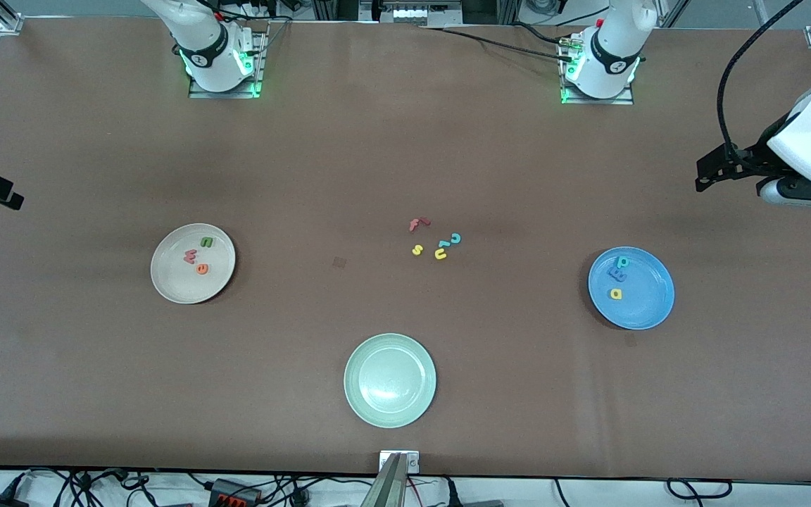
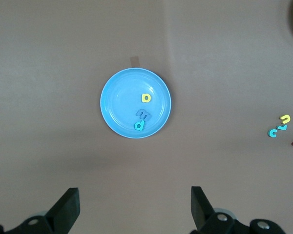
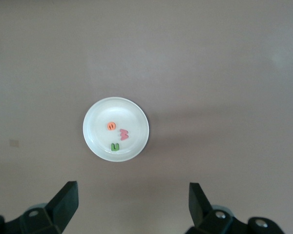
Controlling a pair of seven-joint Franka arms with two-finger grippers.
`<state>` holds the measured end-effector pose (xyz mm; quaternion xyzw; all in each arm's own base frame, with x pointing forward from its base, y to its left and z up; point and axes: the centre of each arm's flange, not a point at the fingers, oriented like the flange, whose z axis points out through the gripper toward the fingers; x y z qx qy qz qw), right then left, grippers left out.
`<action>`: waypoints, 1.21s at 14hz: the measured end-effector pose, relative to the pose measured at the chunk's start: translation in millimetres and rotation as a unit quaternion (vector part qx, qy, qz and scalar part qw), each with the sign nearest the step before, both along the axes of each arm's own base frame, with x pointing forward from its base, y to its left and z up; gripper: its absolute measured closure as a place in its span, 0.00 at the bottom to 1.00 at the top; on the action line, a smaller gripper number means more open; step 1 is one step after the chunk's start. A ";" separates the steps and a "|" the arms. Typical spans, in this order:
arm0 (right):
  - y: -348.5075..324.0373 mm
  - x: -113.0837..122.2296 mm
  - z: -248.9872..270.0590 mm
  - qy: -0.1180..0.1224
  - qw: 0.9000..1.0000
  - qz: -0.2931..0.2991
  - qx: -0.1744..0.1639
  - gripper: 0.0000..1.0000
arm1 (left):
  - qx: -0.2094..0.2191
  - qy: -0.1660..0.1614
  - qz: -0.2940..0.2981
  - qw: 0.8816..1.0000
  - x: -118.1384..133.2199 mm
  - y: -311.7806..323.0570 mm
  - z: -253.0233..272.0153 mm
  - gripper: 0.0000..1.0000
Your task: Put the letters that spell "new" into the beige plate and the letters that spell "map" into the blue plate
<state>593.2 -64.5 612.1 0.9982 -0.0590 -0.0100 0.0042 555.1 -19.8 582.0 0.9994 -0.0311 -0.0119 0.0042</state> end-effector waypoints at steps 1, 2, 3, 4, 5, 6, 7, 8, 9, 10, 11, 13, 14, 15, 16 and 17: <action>2.9 -7.9 -2.1 0.000 1.000 0.003 -0.001 0.00 | 0.000 0.000 0.000 1.000 -0.1 0.0 0.4 0.00; 5.2 -17.1 -4.9 -0.004 1.000 0.005 -0.002 0.00 | 0.000 0.000 0.000 1.000 -0.2 -0.1 0.8 0.00; 6.9 -27.5 -7.3 -0.007 1.000 0.007 -0.001 0.00 | 0.000 0.000 0.000 1.000 -0.2 -0.2 1.1 0.00; 7.9 -37.9 -9.0 -0.007 1.000 0.008 0.000 0.00 | 0.000 0.000 0.000 1.000 -0.2 -0.2 1.3 0.00; 8.4 -45.8 -9.1 -0.007 1.000 0.009 0.001 0.00 | 0.000 0.000 0.000 1.000 -0.2 -0.2 1.4 0.00; 8.7 -51.0 -8.6 -0.007 1.000 0.010 0.001 0.00 | 0.000 0.000 0.000 1.000 -0.2 -0.2 1.5 0.00; 8.8 -53.5 -8.4 -0.009 1.000 0.011 0.001 0.00 | 0.000 0.000 0.000 1.000 -0.2 -0.3 1.5 0.00; 8.7 -53.4 -9.1 -0.010 1.000 0.011 0.001 0.00 | 0.000 0.000 0.000 1.000 -0.2 -0.3 1.5 0.00; 8.7 -52.5 -10.3 -0.010 1.000 0.011 0.001 0.00 | 0.000 0.000 0.000 1.000 -0.2 -0.3 1.5 0.00; 8.7 -52.2 -11.2 -0.009 1.000 0.011 0.001 0.00 | 0.000 0.000 -0.001 1.000 -0.2 -0.4 1.6 0.00; 8.6 -52.2 -11.2 -0.009 1.000 0.011 0.001 0.00 | 0.000 0.000 -0.001 1.000 -0.2 -0.3 1.6 0.00; 8.6 -52.3 -11.0 -0.009 1.000 0.011 0.001 0.00 | 0.000 0.000 -0.001 1.000 -0.2 -0.5 1.7 0.00; 8.7 -52.3 -11.0 -0.009 1.000 0.012 0.001 0.00 | 0.000 0.000 -0.001 1.000 -0.2 -0.8 1.7 0.00; 8.7 -52.3 -11.0 -0.009 1.000 0.012 0.001 0.00 | 0.000 0.000 -0.001 1.000 -0.2 -0.9 1.7 0.00; 8.7 -52.3 -11.0 -0.009 1.000 0.012 0.001 0.00 | 0.000 0.000 -0.001 1.000 -0.2 -0.8 1.7 0.00; 8.7 -52.3 -11.0 -0.009 1.000 0.012 0.001 0.00 | 0.000 0.000 -0.001 1.000 -0.2 -0.9 1.7 0.00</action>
